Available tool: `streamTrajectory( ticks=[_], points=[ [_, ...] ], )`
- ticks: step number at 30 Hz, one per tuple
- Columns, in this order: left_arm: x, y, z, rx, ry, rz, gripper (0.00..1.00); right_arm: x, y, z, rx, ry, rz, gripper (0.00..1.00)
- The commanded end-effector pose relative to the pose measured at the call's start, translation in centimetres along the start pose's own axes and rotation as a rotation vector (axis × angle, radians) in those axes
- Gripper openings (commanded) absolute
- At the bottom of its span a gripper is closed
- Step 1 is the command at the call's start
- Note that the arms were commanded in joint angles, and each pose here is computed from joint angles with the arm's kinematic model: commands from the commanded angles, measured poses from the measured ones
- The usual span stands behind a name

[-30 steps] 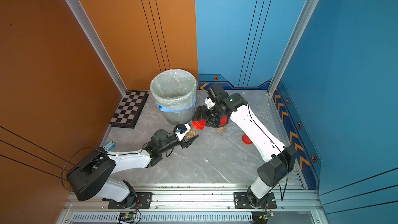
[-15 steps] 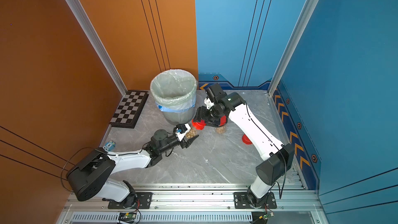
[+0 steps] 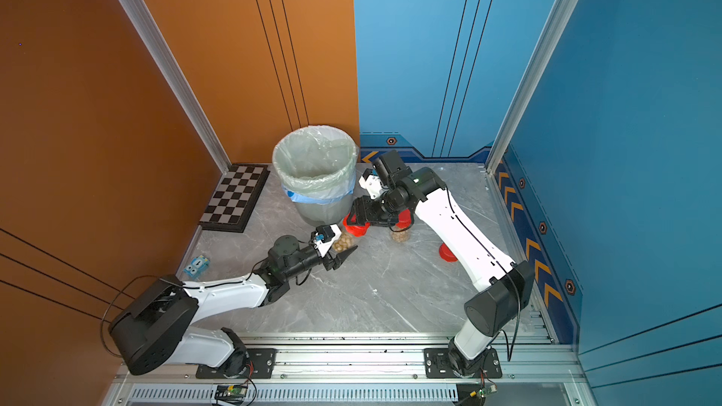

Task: Empty moldy peanuts from jars
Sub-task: Unscrew the lid from the jar.

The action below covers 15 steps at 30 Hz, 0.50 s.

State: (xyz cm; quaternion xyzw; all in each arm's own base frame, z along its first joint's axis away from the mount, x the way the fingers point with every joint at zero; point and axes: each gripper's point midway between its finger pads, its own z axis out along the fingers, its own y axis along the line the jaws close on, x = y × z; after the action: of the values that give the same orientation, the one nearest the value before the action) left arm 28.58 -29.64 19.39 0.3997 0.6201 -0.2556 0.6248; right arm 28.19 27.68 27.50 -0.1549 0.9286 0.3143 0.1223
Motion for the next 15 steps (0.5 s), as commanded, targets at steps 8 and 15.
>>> streamTrajectory(
  ticks=[8, 15],
  points=[
    [-2.0, -2.0, -0.6, 0.116, -0.062, 0.010, 0.48, 1.7, 3.4, 0.2, -0.229, 0.042, -0.443, 0.65],
    [-2.1, -2.0, -0.9, 0.119, -0.066, 0.010, 0.47, 2.3, 3.1, 0.0, -0.238, 0.061, -0.526, 0.75]
  ],
)
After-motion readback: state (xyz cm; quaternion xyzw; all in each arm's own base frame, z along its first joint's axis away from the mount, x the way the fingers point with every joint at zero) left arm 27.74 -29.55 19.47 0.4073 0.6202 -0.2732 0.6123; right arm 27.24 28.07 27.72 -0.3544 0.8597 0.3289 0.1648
